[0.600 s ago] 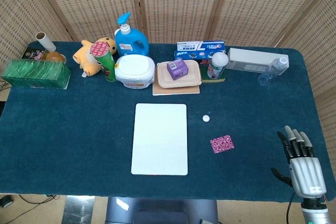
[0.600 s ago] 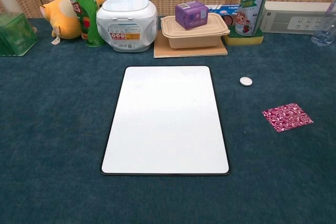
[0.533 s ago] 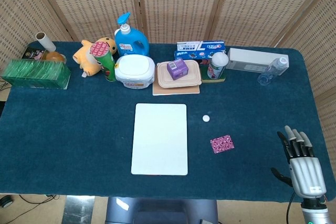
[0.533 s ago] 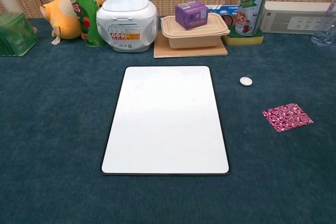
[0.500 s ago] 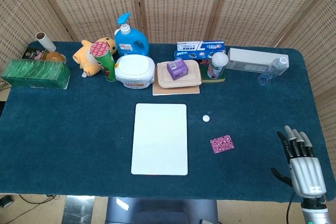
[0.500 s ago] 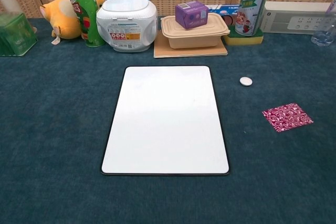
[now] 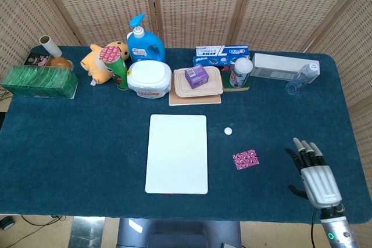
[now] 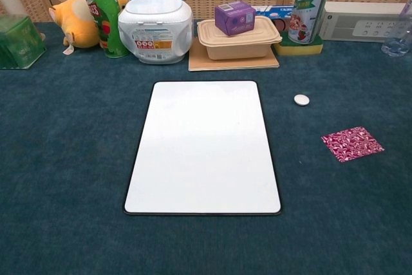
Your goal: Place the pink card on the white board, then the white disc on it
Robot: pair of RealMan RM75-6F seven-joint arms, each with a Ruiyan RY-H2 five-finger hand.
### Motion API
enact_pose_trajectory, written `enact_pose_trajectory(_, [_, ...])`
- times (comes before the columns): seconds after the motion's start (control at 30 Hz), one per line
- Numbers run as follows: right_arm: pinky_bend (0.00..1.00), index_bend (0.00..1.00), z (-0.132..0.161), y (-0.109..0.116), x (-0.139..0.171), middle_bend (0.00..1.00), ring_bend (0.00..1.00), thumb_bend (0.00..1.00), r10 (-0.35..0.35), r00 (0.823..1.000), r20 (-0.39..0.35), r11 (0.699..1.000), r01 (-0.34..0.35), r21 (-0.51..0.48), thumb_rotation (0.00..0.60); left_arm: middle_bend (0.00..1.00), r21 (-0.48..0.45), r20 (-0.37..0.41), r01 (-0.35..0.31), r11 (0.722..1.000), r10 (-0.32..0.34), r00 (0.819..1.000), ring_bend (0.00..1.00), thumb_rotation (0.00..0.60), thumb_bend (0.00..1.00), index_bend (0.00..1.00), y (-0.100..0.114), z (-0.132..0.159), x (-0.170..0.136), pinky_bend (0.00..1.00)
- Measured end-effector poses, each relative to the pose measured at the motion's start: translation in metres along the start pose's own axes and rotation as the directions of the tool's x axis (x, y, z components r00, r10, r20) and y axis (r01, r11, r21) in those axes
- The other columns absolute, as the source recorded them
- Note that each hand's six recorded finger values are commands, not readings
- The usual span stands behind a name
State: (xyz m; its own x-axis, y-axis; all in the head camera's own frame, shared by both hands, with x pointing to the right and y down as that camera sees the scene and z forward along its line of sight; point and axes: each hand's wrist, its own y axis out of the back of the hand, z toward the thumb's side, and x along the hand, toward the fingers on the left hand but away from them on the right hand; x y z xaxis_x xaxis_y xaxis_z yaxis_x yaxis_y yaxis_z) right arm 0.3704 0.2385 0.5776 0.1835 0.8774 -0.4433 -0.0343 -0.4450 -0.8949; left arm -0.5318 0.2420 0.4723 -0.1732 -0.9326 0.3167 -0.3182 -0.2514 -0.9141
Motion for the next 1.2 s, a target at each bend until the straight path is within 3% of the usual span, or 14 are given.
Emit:
enact_pose_trajectory(0.2, [0.0, 0.25, 0.026, -0.016, -0.036, 0.0, 0.0, 0.19, 0.105, 0.986, -0.132, 0.994, -0.105, 0.006, 0.6, 0.0, -0.002, -0.003, 0.008, 1.0, -0.008, 1.0, 0.0, 0.6, 0.0, 0.0, 0.0, 0.0, 0.003, 0.0])
enact_pose_trajectory(0.53, [0.0, 0.26, 0.058, -0.051, -0.089, 0.0, 0.0, 0.22, 0.329, 0.918, -0.221, 0.941, -0.339, -0.007, 0.6, 0.0, -0.007, -0.013, 0.014, 1.0, -0.014, 1.0, 0.0, 0.6, 0.0, 0.0, 0.001, -0.004, 0.005, 0.0])
enact_pose_trajectory(0.83, [0.0, 0.26, 0.075, -0.059, -0.121, 0.0, 0.0, 0.24, 0.365, 0.903, -0.227, 0.927, -0.376, -0.002, 0.6, 0.0, -0.003, -0.015, 0.015, 1.0, -0.015, 1.0, 0.0, 0.6, 0.0, 0.0, 0.001, -0.004, 0.005, 0.0])
enact_pose_trajectory(1.2, [0.0, 0.26, 0.076, -0.068, -0.125, 0.0, 0.0, 0.24, 0.392, 0.889, -0.239, 0.916, -0.401, 0.012, 0.6, 0.0, -0.001, -0.013, 0.019, 1.0, -0.019, 1.0, 0.0, 0.6, 0.0, 0.0, -0.001, -0.002, 0.007, 0.0])
